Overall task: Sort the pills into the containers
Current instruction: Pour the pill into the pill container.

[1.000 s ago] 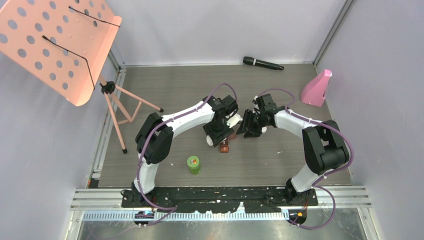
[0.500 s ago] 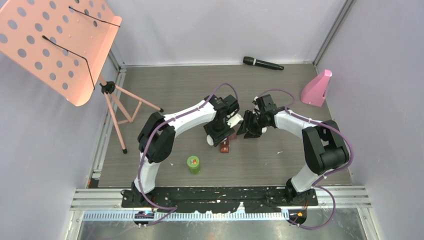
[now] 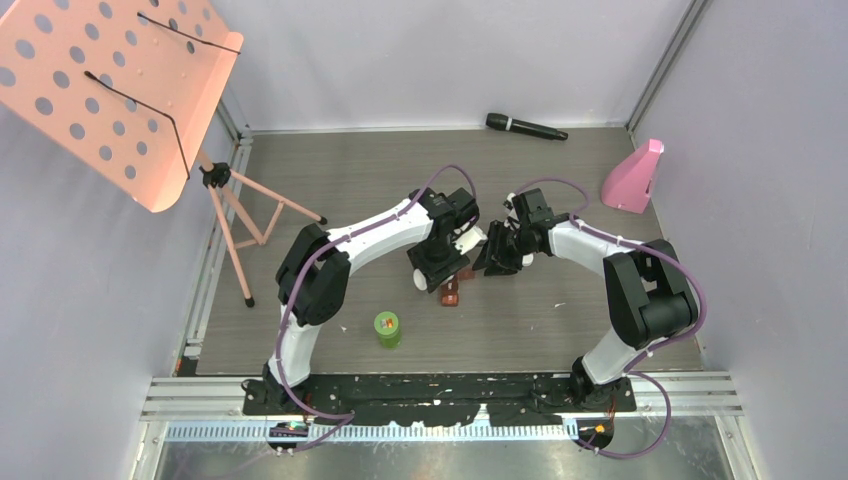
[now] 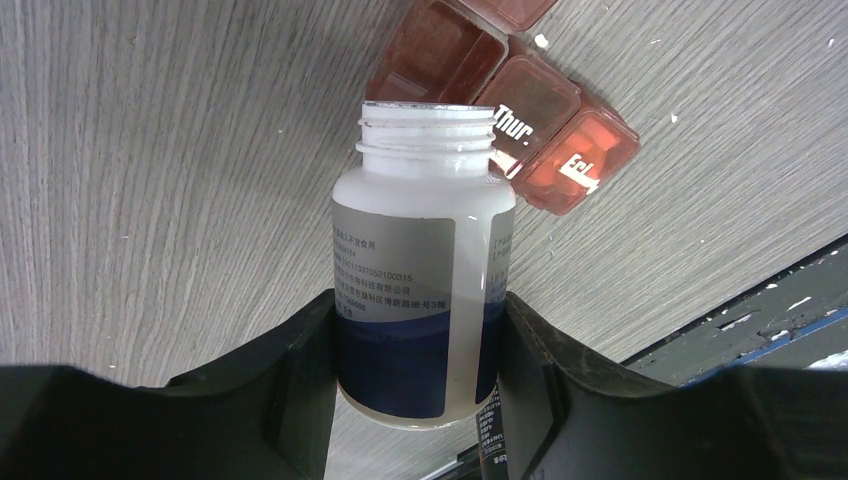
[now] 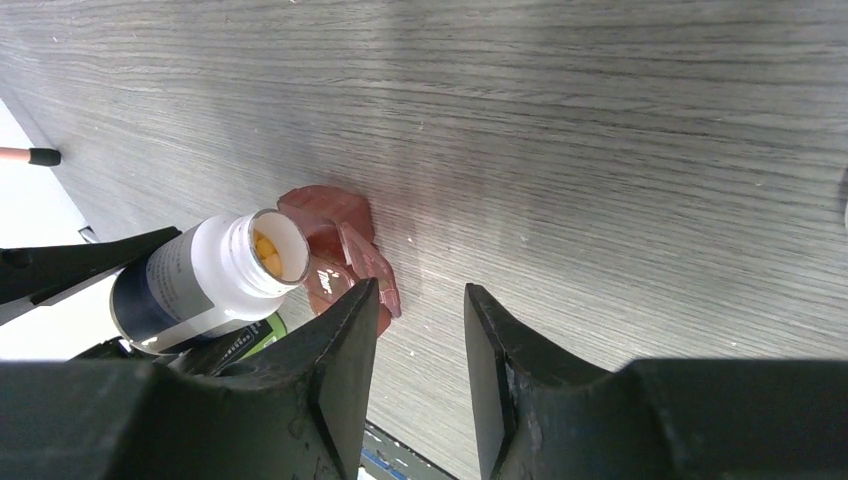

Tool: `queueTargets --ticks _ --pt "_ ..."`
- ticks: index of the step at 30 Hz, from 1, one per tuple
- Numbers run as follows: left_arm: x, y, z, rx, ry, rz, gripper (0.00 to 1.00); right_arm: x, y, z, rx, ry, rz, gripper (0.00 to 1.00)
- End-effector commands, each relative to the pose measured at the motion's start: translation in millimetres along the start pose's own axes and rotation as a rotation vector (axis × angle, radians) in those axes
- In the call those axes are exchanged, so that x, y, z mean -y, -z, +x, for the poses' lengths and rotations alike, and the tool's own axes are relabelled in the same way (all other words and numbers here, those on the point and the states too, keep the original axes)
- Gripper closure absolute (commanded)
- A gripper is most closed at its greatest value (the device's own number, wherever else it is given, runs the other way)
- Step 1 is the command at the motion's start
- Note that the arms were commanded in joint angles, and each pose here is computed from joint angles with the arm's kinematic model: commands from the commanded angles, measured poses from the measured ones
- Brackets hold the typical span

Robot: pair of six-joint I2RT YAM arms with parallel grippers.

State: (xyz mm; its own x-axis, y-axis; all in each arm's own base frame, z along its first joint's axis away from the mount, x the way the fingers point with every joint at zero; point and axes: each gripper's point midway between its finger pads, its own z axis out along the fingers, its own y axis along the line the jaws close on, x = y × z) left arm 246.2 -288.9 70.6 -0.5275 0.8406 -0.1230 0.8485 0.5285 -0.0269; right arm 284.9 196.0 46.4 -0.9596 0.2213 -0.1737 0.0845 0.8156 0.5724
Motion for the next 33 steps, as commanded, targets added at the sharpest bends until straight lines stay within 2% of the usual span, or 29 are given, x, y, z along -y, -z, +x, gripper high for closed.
queueTargets --ticks 1,5,19,33 --pt "2.1 11.9 -7.1 0.033 -0.008 -0.002 1.0 -7.5 3.8 -6.7 0.025 -0.006 -0.047 0.59" --pt "2.3 13.7 -5.8 0.04 -0.013 -0.003 1.0 -6.5 6.9 -7.5 0.033 -0.012 -0.056 0.61" --pt "-4.3 19.3 -2.2 0.067 -0.068 -0.039 1.0 3.7 26.9 -14.0 0.099 -0.043 -0.068 0.61" --pt "-0.7 25.2 -5.8 0.037 -0.04 -0.027 1.0 15.2 21.6 -10.0 0.087 -0.064 -0.036 0.61"
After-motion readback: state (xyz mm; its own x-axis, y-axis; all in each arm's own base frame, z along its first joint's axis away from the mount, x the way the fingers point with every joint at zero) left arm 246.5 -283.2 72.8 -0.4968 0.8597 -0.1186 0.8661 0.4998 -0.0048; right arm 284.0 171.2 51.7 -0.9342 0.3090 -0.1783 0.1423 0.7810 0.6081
